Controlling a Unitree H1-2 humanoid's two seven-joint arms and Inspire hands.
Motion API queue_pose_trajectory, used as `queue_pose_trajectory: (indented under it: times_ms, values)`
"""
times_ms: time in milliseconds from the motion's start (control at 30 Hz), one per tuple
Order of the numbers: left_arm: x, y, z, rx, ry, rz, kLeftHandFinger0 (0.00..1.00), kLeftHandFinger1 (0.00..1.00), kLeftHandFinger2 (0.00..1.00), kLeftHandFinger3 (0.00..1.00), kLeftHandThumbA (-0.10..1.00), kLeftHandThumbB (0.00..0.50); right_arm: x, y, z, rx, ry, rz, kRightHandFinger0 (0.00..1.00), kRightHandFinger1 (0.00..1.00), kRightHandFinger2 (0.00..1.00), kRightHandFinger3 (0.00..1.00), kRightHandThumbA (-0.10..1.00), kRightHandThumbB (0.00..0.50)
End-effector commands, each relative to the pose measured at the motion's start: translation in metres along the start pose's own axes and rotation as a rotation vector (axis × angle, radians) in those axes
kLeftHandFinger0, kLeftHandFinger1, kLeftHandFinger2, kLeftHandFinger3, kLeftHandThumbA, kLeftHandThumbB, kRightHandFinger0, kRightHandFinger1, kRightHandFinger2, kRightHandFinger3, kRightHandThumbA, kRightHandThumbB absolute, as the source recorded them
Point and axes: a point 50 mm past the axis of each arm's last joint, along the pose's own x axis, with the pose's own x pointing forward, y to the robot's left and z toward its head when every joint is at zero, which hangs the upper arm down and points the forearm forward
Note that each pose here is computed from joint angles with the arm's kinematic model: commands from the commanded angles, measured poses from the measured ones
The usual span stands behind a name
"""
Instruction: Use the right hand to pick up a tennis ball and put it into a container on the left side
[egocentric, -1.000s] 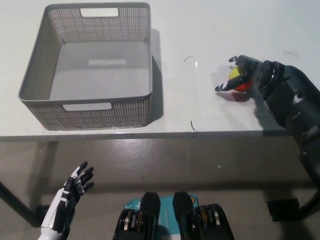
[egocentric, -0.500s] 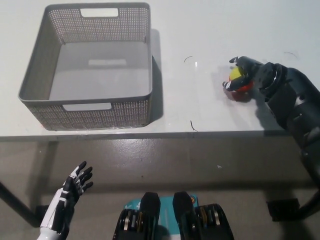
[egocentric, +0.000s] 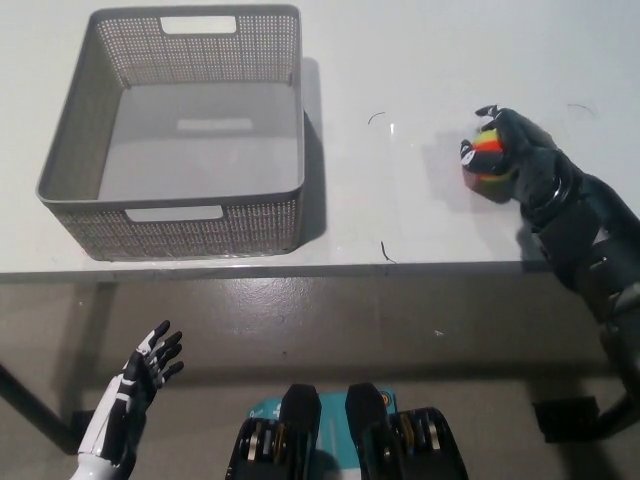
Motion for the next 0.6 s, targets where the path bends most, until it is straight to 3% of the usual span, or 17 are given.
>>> queue_pose_trajectory:
  times_ms: [0,100,233,267,400,567]
  values:
    - [0.004,0.008,0.013,0.016,-0.051,-0.006,1.0,1.0,1.0,1.0,1.0,0.087,0.003,-0.027,0.025,0.091,-0.104,-0.166,0.11,0.51,0.85,0.87,-0.1,0.177]
    - [0.003,0.008,0.012,0.015,-0.051,-0.003,1.0,1.0,1.0,1.0,1.0,0.09,0.003,-0.035,0.034,0.233,-0.151,-0.209,0.0,0.4,0.86,0.82,-0.1,0.192]
    - [0.004,0.009,0.012,0.015,-0.052,-0.004,1.0,1.0,1.0,1.0,1.0,0.08,0.003,-0.059,0.066,0.374,-0.22,-0.264,0.02,0.52,0.92,0.88,-0.1,0.164]
    - [0.004,0.009,0.012,0.017,-0.049,-0.002,1.0,1.0,1.0,1.0,1.0,0.087,0.003,-0.067,0.076,0.393,-0.236,-0.273,0.02,0.54,0.93,0.93,-0.1,0.145]
    - [0.001,0.004,0.009,0.015,-0.046,-0.013,1.0,1.0,1.0,1.0,1.0,0.09,-0.001,-0.09,0.101,0.449,-0.323,-0.318,0.0,0.49,0.83,0.83,-0.1,0.154]
    - [-0.003,0.006,0.008,0.018,-0.034,-0.011,1.0,1.0,1.0,1.0,1.0,0.072,-0.01,-0.107,0.143,0.499,-0.459,-0.327,0.0,0.47,0.85,0.86,-0.1,0.138]
